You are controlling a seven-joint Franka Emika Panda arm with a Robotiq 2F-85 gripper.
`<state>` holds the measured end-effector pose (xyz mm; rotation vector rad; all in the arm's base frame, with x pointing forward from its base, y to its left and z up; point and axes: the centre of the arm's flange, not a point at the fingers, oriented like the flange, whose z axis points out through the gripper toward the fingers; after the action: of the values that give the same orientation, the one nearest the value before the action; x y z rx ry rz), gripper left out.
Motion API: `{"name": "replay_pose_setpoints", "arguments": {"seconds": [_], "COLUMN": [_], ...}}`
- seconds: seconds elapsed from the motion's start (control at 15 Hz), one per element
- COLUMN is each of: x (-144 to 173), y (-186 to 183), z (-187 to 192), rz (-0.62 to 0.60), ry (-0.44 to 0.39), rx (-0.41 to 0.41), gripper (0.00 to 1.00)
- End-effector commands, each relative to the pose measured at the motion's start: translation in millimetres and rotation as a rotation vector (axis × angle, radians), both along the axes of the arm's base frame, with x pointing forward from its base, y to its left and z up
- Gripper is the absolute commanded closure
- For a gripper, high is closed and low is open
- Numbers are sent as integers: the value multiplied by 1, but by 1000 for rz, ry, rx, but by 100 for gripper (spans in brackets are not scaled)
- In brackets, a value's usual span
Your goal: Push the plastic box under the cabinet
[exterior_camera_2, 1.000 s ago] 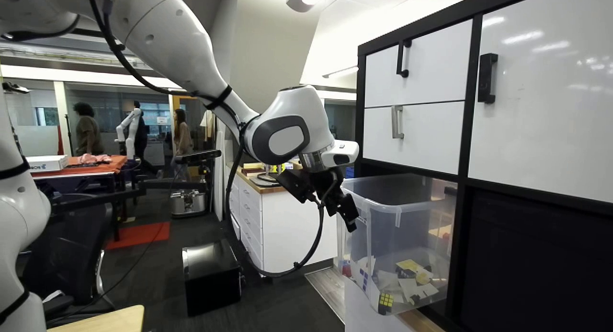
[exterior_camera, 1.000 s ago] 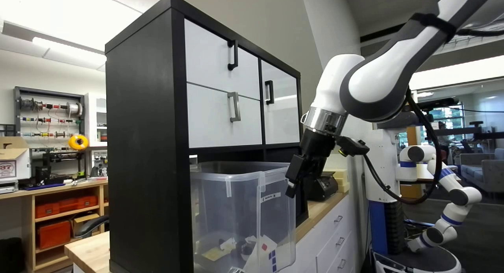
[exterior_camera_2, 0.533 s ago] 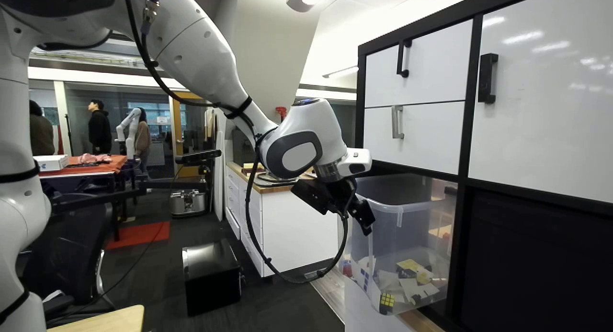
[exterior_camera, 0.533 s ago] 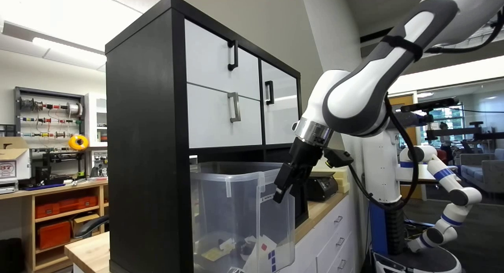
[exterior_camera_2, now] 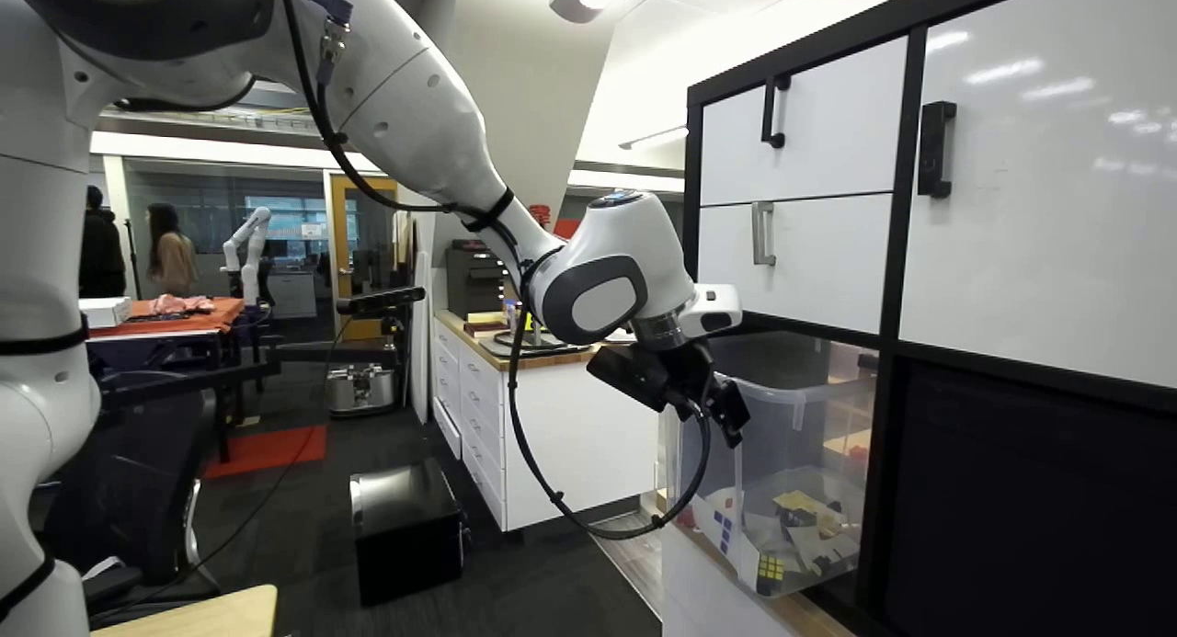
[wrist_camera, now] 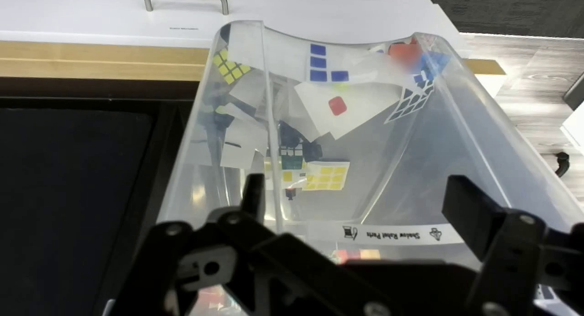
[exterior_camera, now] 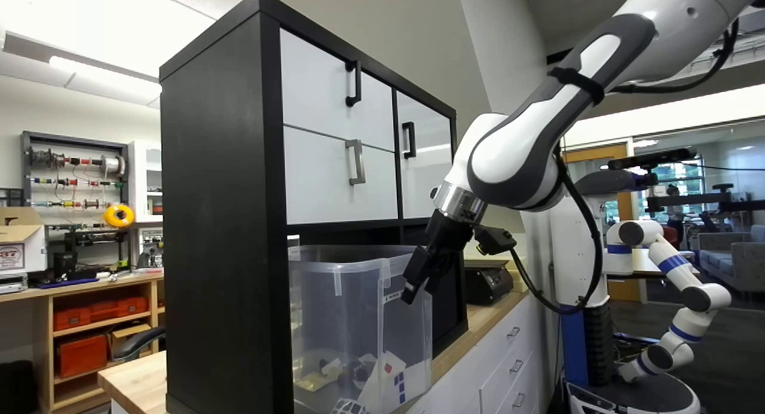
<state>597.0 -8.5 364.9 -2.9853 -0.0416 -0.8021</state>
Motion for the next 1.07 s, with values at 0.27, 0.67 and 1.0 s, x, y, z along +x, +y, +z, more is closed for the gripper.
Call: {"name": "replay_pose_setpoints", "arguments": {"seconds": [0.27,0.67,1.0], "x": [47,59,46], "y": [5,8,-1], "z": [5,7,10], "rz": [41,58,71], "ry": [-48,-65,-66], "rx": [2,-5,-21], "gripper": [0,0,0]}}
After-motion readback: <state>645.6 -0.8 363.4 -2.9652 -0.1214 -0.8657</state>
